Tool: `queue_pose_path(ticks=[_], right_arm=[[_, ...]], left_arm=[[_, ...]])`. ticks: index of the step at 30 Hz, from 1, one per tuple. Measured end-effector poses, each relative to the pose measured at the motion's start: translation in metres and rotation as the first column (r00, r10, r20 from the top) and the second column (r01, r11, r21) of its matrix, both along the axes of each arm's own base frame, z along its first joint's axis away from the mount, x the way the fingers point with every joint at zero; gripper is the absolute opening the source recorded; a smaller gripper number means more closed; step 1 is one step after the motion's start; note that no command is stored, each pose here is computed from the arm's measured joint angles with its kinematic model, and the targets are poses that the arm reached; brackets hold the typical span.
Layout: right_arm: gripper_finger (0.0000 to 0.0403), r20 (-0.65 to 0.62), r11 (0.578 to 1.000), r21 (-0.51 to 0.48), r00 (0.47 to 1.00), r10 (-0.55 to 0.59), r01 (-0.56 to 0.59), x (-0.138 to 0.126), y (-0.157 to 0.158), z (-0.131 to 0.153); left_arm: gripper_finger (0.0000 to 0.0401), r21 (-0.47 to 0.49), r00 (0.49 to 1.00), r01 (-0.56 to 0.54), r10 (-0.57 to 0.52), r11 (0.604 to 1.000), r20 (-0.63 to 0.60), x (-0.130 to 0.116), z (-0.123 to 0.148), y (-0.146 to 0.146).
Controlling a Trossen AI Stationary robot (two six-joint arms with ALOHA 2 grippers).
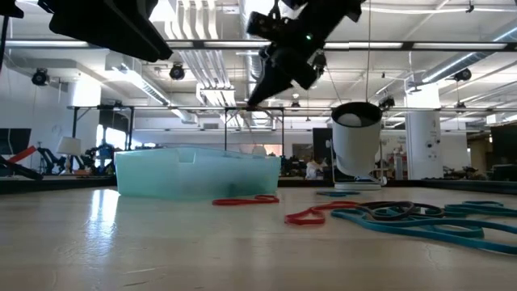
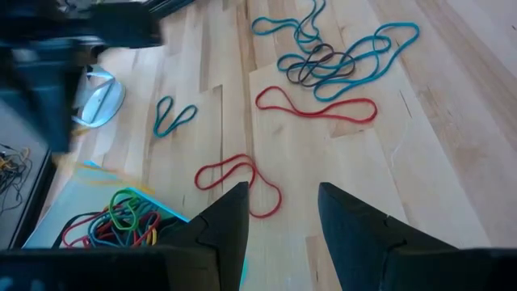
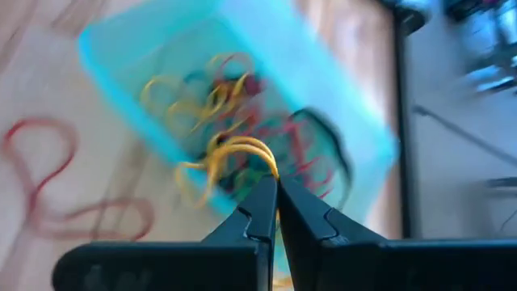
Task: Pick and place rubber bands into bin
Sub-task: Put the yellow rubber band into the green bin, then put the blue rubber band into the green bin
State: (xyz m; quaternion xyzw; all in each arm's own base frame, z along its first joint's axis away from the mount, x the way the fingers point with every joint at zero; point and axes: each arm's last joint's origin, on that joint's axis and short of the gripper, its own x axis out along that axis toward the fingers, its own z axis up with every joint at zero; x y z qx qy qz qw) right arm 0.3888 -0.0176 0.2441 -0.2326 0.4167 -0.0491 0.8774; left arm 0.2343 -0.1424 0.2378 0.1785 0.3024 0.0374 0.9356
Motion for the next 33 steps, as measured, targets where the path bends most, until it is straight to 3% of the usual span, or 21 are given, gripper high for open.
queue_pose_path(ticks=[6,9,17,25,33], right_arm=[[0.0008,0.082,0.999,-0.023,0.996,-0.036,0.038,0.005,-0.024,0.013],[0.0008,0.106,0.999,0.011,0.993,-0.041,0.040,0.005,-0.038,0.012],[0.0008,0.127,0.990,0.136,0.990,-0.062,0.045,0.010,-0.064,-0.005],[0.0009,0.118,0.978,0.196,0.988,-0.098,0.073,0.017,-0.075,-0.024],[0.0069,0.127,0.962,0.261,0.985,-0.119,0.083,0.016,-0.079,-0.025]], left_arm=[[0.0135,0.000,1.000,0.000,0.000,1.000,-0.001,0.000,0.000,0.000],[0.0135,0.000,1.000,0.000,0.000,1.000,-0.001,0.000,0.000,0.000],[0.0135,0.000,1.000,0.001,-0.001,1.000,-0.002,0.000,0.000,0.000],[0.0135,-0.001,1.000,0.001,-0.001,1.000,-0.001,0.000,0.000,0.000],[0.0135,0.002,1.000,0.001,-0.001,1.000,-0.003,0.000,-0.001,0.000]])
